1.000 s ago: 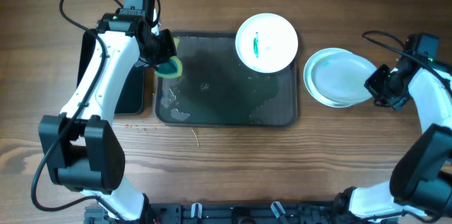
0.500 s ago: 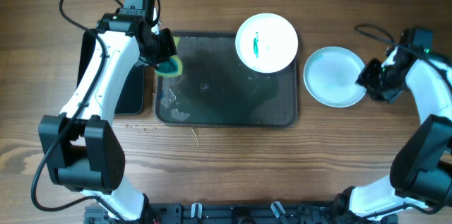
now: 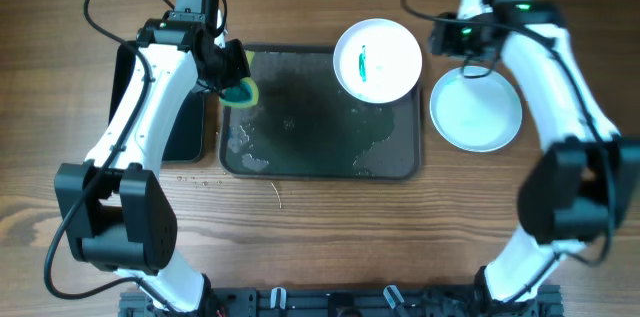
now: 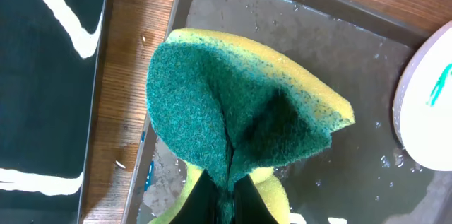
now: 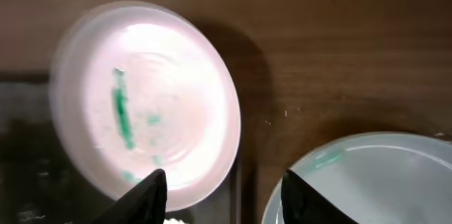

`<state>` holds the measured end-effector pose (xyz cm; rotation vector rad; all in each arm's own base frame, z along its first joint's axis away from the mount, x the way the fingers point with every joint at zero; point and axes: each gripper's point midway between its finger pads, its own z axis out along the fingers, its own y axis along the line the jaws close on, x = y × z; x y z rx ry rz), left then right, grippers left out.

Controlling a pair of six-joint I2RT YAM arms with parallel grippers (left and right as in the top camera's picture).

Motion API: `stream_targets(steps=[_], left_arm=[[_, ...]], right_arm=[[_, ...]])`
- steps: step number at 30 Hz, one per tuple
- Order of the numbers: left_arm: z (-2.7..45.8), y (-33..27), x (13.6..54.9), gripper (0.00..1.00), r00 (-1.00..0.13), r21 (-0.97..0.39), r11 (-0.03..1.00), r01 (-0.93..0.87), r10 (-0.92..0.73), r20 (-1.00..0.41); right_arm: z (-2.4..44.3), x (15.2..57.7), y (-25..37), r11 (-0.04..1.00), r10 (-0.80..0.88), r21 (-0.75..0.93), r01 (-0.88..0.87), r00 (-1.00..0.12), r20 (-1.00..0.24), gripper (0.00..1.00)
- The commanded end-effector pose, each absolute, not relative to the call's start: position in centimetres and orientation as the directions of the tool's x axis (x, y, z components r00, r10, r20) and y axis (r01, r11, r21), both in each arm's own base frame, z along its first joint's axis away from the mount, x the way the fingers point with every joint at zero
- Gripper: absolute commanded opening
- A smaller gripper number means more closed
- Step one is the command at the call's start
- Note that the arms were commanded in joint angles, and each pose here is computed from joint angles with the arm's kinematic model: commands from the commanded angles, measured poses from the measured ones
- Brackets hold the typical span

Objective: Clean dirty plates on tray and stack at the side
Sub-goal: 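Grasp the last green-stained plate rim with right gripper, drag it center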

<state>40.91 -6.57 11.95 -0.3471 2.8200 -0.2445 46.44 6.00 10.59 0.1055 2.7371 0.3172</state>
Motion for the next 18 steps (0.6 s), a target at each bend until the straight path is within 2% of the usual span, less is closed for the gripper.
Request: stream_targets(steps=[1, 7, 12, 16, 18], left_arm=[[12.0, -6.4, 41.1, 0.04, -0.924, -0.198, 0.955, -0.221, -0.270, -0.271], [12.1, -6.5, 41.3, 0.04, -0.921, -0.202, 0.955, -0.219, -0.270, -0.281], [12.1, -6.5, 41.3, 0.04, -0.921, -0.202, 0.955, -0.219, -0.270, -0.281], [12.1, -6.5, 41.3, 0.04, -0.921, -0.201, 0.955, -0.219, -0.270, -0.280], [12.1, -6.5, 41.3, 0.04, -0.921, -0.202, 0.955, -0.219, -0.270, -0.281]], right_arm=[[4.8, 46.1, 5.2, 0.991, 0.075, 0.125, 0.042, -0.961, -0.267, 0.52], [1.5, 46.5, 5.7, 0.991, 0.025, 0.130, -0.007, -0.971, -0.237, 0.42], [1.8, 47.9, 6.0, 0.989, 0.025, 0.147, -0.019, -0.956, -0.294, 0.31], [1.8, 48.4, 6.9, 0.980, 0.025, 0.195, -0.038, -0.950, -0.312, 0.27], [1.9, 48.4, 7.3, 0.976, 0.026, 0.215, -0.044, -0.950, -0.312, 0.21]])
